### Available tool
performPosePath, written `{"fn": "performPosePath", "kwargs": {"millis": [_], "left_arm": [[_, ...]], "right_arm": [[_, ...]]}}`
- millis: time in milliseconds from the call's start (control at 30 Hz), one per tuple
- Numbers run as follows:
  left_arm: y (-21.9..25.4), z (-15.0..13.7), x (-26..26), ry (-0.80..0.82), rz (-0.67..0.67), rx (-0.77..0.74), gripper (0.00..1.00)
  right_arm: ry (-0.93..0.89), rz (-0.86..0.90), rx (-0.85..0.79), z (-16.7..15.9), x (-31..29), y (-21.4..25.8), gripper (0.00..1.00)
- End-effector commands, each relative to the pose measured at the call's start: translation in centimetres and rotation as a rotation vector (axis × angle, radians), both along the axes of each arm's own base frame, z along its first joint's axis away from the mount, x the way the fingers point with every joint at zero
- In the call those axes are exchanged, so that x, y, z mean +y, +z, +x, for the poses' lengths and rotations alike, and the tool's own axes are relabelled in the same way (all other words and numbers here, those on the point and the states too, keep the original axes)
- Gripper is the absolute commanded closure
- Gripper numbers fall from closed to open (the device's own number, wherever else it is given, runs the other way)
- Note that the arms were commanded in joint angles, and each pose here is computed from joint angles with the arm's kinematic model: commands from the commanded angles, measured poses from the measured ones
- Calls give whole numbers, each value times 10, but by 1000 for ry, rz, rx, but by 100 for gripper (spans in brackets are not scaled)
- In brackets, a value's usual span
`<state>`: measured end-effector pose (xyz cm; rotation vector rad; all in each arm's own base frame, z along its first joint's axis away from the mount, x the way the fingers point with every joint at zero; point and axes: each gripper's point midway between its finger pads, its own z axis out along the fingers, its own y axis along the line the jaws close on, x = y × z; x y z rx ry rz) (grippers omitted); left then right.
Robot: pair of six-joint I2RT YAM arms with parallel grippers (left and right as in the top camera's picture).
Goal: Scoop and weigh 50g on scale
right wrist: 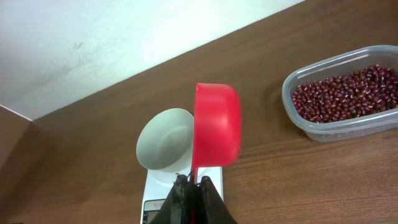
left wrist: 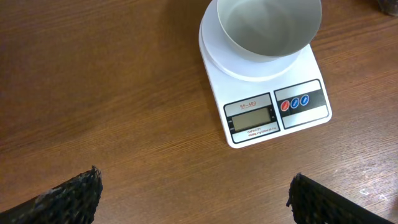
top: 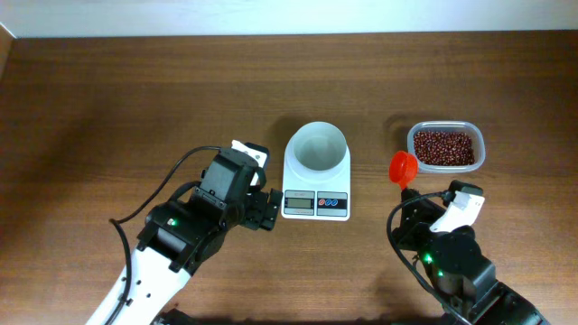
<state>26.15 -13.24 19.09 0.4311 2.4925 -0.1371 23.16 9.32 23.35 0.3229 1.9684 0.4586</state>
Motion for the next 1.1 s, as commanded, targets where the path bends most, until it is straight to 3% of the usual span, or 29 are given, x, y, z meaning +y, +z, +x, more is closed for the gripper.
{"fn": "performPosePath", "kwargs": {"millis": [0, 200, 300, 400, 467, 533, 667, 700, 767, 867, 967, 1067], "left_arm": [[13, 2, -1, -12, -17, -31, 1], [13, 2, -1, -13, -17, -31, 1], [13, 2, -1, -12, -16, -32, 1], [12, 1, -2, -38, -5, -31, 1], [8, -17, -21, -285, 2, -1, 1], [17, -24, -34, -413, -22, -15, 1], [42, -55, -88, -646, -337, 25, 4], [48, -55, -98, -675, -391, 18, 51], [36, -44, -110, -566, -452, 117, 100], [-22, -33, -127, -361, -332, 276, 100], [-53, -30, -141, -111, -212, 256, 100], [-54, -48, -155, -166, -203, 263, 100]], "right_arm": [[10, -34, -18, -1, -1, 6, 96], [27, -39, -3, -3, 0, 6, 96], [87, -150, -119, -2, 0, 46, 96], [10, -160, -162, 0, -14, 64, 96], [-11, -161, -170, 1, -17, 66, 96], [-11, -161, -170, 1, -17, 66, 96], [-36, -153, -191, 1, -22, 77, 96], [-38, -155, -200, 0, -23, 82, 96], [-37, -157, -205, 0, -23, 84, 96], [-36, -160, -201, 0, -23, 83, 96], [-35, -110, -191, -1, -21, 82, 96], [-54, 4, -141, -3, -18, 74, 96]]}}
